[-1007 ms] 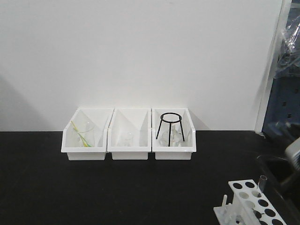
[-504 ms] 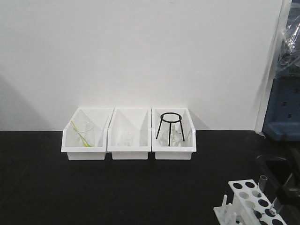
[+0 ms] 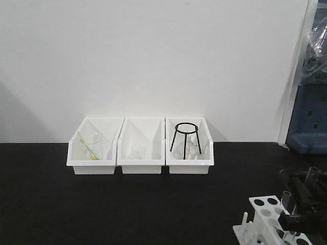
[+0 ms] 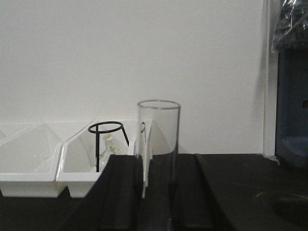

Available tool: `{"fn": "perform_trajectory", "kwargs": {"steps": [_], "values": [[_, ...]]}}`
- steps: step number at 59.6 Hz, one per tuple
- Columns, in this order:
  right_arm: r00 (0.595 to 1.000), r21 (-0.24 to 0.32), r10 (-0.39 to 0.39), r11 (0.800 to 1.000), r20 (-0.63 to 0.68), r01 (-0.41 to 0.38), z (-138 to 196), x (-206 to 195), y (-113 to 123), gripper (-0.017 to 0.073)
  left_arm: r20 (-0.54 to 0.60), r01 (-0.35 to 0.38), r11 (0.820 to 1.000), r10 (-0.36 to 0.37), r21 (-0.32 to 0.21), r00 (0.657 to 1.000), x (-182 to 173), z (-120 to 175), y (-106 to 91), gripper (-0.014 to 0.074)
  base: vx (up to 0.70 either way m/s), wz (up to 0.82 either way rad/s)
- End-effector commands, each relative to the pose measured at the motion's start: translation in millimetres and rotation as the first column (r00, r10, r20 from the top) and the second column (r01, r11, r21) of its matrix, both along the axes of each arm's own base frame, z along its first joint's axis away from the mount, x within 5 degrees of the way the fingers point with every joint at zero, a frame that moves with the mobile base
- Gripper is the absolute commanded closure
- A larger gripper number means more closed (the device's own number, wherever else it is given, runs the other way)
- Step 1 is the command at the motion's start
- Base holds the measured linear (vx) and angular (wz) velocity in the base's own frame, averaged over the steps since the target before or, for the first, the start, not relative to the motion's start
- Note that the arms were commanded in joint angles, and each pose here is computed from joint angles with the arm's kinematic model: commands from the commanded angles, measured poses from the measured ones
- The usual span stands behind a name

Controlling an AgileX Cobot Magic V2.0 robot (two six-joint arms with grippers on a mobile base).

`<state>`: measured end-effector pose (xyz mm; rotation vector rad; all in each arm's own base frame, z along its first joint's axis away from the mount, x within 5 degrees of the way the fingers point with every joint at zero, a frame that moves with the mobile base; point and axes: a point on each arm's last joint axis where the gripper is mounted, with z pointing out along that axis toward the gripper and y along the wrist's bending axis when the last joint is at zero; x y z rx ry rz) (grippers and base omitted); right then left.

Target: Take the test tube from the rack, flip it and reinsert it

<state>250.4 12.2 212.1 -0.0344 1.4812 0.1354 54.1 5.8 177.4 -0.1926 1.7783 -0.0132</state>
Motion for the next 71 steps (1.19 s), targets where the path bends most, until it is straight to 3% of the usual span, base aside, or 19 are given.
{"fn": "perform_trajectory", "kwargs": {"steps": [1, 31, 71], "values": [[0.976, -0.002, 0.016, 1.0, 0.216, -0.016, 25, 6, 0, 0.0565, 0.097, 0.011, 1.0, -0.011, 0.005, 0.995, 1, 8, -0.7, 0.06, 0.0, 0.0], [0.969, -0.005, 0.021, 1.0, 0.245, -0.021, 36, 18, 1, 0.0565, 0.097, 0.011, 1.0, -0.011, 0.005, 0.995, 1, 8, -0.7, 0.06, 0.0, 0.0], [0.995, -0.001, 0.051, 0.999, 0.084, -0.051, -21, 38, 4, 0.0565, 0.097, 0.011, 1.0, -0.011, 0.005, 0.995, 1, 8, -0.7, 0.06, 0.0, 0.0]]}}
